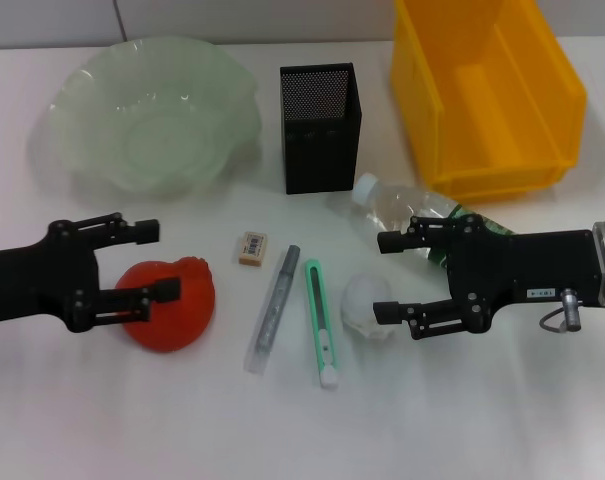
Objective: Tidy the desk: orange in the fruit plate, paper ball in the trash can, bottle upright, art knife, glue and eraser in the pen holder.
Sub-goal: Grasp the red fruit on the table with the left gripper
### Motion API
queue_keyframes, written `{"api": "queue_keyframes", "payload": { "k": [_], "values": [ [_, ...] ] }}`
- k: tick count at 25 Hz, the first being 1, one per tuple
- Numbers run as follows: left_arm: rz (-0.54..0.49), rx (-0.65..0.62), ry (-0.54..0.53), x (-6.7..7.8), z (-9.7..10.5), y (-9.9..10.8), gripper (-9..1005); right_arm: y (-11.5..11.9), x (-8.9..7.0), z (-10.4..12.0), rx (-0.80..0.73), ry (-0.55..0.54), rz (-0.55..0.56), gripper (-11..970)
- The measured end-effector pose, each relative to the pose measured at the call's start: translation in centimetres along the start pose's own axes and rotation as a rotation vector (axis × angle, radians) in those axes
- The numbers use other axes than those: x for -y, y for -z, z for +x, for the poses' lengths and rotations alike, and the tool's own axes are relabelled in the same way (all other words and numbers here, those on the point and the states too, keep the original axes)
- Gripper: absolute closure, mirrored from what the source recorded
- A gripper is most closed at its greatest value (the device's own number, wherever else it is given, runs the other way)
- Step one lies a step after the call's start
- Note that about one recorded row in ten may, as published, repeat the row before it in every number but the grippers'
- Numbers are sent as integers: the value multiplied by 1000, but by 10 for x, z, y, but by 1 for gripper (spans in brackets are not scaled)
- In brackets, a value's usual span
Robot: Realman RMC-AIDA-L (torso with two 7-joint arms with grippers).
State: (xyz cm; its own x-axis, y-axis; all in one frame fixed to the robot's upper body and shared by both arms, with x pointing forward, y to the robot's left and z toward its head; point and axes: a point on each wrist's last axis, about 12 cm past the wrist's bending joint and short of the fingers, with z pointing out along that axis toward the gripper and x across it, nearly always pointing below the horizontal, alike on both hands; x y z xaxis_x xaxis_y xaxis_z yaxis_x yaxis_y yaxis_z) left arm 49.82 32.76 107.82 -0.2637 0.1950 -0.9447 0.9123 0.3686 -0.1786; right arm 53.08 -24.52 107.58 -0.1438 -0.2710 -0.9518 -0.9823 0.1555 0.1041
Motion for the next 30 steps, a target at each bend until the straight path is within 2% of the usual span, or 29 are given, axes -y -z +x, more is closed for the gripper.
{"api": "queue_keyframes", "payload": {
  "k": [3, 5, 10, 23, 30],
  "values": [
    [-11, -5, 2, -1, 1, 2, 252, -1, 0, 0, -2, 3, -3, 143],
    [-64, -51, 4, -6, 7, 4, 254, -1, 0, -1, -2, 5, -6, 143],
    [-88, -113, 11, -9, 15, 0, 260, -1, 0, -1, -7, 6, -10, 143],
    [-90, -158, 13, -9, 21, -6, 273, -2, 0, 0, -12, 7, -13, 143],
    [-103, -190, -28, -13, 20, -12, 281, -2, 0, -1, -12, 5, -14, 143]
  ]
}}
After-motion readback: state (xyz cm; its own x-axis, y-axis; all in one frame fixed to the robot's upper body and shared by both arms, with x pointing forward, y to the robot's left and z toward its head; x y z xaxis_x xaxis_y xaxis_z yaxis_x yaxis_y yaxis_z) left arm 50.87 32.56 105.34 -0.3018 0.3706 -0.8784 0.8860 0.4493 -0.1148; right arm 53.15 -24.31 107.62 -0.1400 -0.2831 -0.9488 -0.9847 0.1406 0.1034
